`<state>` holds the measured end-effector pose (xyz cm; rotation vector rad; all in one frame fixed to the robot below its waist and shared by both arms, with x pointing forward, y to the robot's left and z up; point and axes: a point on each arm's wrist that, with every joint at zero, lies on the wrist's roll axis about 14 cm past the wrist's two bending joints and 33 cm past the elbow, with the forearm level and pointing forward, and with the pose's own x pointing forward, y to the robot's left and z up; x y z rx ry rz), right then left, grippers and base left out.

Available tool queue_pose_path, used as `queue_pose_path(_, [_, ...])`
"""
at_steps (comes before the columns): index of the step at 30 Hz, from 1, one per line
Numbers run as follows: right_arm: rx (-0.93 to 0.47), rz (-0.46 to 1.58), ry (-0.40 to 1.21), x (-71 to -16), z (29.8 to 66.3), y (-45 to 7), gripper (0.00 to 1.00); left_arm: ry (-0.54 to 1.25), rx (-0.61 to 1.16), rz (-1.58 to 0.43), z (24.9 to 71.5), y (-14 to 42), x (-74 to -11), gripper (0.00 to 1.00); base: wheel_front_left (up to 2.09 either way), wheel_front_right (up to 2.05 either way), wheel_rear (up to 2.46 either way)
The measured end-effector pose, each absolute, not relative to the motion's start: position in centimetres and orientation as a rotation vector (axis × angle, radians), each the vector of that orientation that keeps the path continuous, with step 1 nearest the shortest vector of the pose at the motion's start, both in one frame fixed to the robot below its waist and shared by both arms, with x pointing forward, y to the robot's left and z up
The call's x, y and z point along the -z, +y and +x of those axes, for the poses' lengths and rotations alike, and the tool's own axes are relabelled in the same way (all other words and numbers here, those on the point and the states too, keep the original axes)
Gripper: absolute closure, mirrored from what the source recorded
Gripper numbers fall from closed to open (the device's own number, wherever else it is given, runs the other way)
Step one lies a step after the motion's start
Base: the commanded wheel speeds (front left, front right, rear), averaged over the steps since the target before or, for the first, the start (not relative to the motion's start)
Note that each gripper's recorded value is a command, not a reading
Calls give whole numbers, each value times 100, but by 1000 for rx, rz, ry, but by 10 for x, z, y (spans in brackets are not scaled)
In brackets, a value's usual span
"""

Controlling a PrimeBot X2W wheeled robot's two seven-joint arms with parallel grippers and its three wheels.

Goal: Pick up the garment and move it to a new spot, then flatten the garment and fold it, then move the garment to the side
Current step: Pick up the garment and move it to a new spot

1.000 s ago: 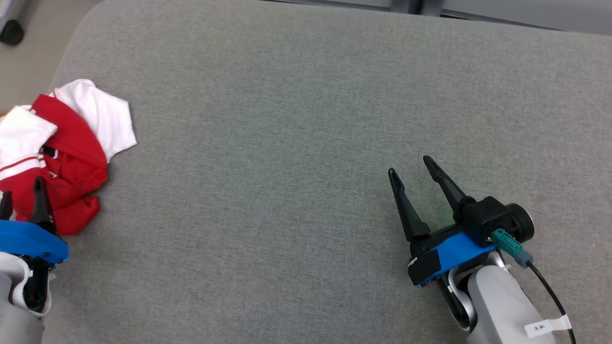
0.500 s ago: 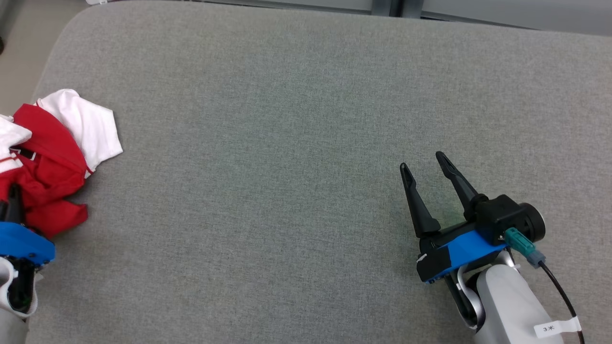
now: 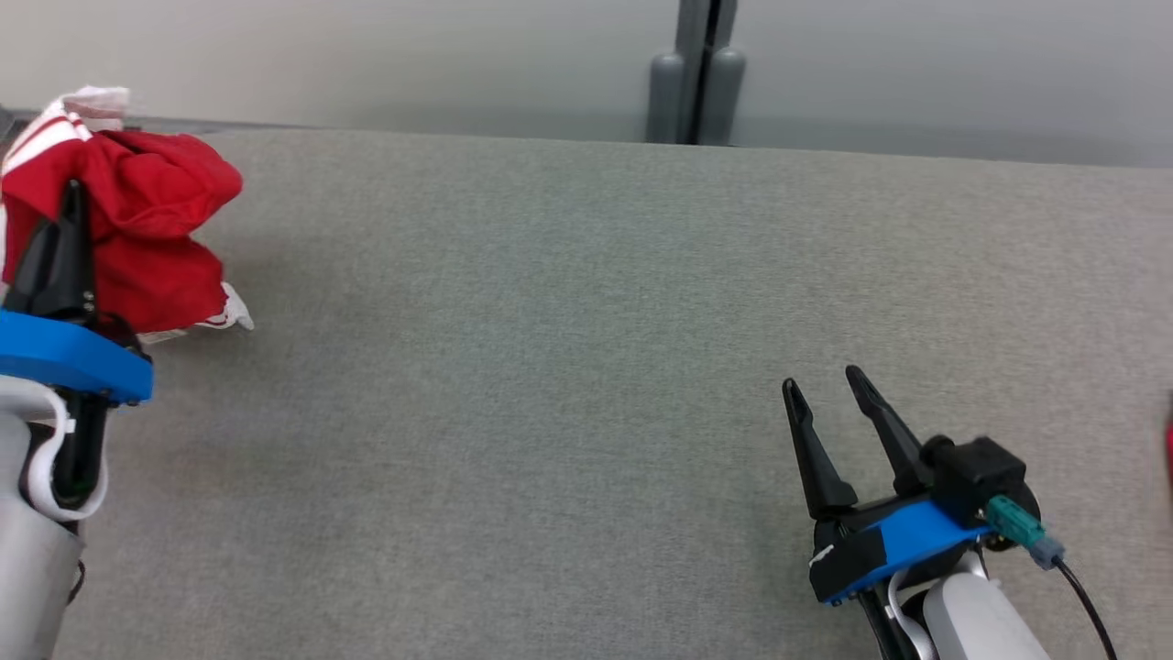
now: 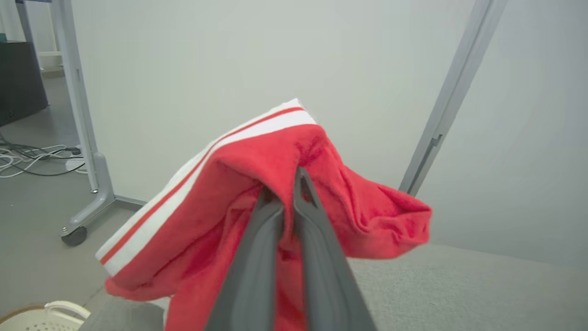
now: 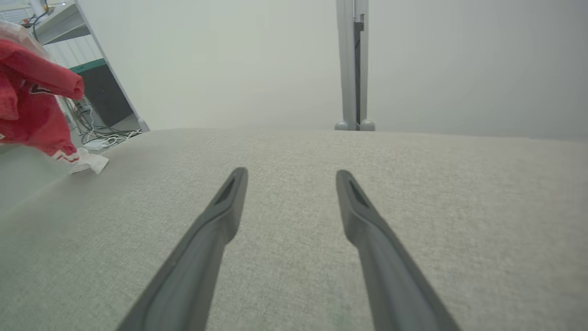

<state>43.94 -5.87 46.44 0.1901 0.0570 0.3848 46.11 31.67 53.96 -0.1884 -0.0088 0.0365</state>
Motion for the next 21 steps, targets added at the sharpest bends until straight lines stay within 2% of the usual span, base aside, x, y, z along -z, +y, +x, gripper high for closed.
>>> queue_pose_path(11, [-145,177,45,-469,397,-147,0,-2,419,-285,499,118,-529,100,0,0,0])
queue_pose_path(16, [-38,165,39,-471,377,-183,0,24,625,-369,487,24,-525,100,0,0,0])
queue_pose_path(21, [35,163,28,-474,360,-205,0,69,771,-433,460,-40,-519,100,0,0,0])
